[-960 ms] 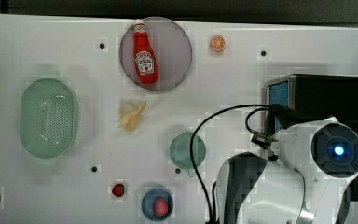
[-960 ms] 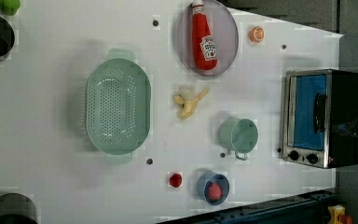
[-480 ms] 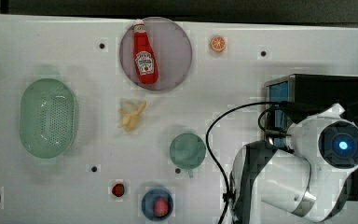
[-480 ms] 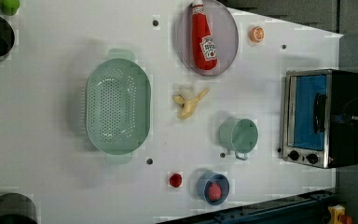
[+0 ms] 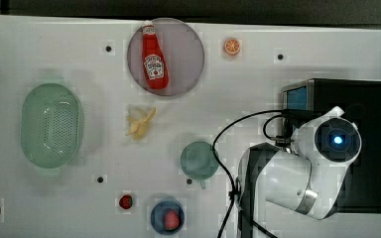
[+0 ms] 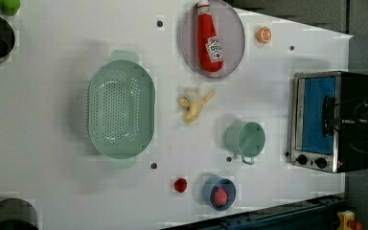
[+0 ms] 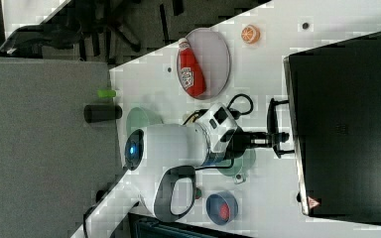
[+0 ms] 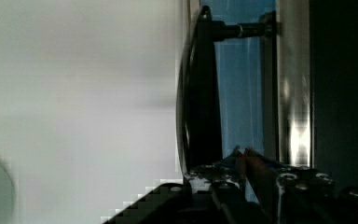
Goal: Flap open oven.
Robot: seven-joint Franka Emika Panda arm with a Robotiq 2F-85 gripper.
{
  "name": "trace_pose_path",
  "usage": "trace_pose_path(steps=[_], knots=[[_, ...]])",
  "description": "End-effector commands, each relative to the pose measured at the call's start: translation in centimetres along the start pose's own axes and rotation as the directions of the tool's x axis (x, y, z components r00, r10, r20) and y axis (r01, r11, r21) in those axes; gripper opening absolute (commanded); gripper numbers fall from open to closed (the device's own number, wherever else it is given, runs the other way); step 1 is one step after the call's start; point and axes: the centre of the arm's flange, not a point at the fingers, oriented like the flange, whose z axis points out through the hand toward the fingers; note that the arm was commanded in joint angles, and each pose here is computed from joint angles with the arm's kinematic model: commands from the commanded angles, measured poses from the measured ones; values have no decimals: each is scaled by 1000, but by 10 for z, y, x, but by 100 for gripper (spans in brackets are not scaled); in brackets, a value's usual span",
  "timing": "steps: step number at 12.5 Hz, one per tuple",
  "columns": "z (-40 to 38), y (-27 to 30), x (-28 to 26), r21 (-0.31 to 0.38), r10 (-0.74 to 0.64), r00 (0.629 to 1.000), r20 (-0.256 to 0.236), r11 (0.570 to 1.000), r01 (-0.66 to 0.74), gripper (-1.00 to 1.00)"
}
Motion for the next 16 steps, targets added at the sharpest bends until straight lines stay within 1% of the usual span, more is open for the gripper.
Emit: trace_pose_path(steps=[1, 4, 6, 11, 14, 16], knots=[[0, -8, 8, -8, -45, 998, -35, 999, 44, -65], [3, -38, 11, -10, -89, 996, -19, 996, 89, -65], [10, -64, 12, -30, -56, 998, -1, 998, 56, -65], [32, -131, 16, -165, -68, 997, 35, 984, 73, -65], [56, -171, 16, -231, -50, 998, 45, 971, 59, -65], [78, -197, 16, -293, -44, 998, 43, 955, 55, -65]])
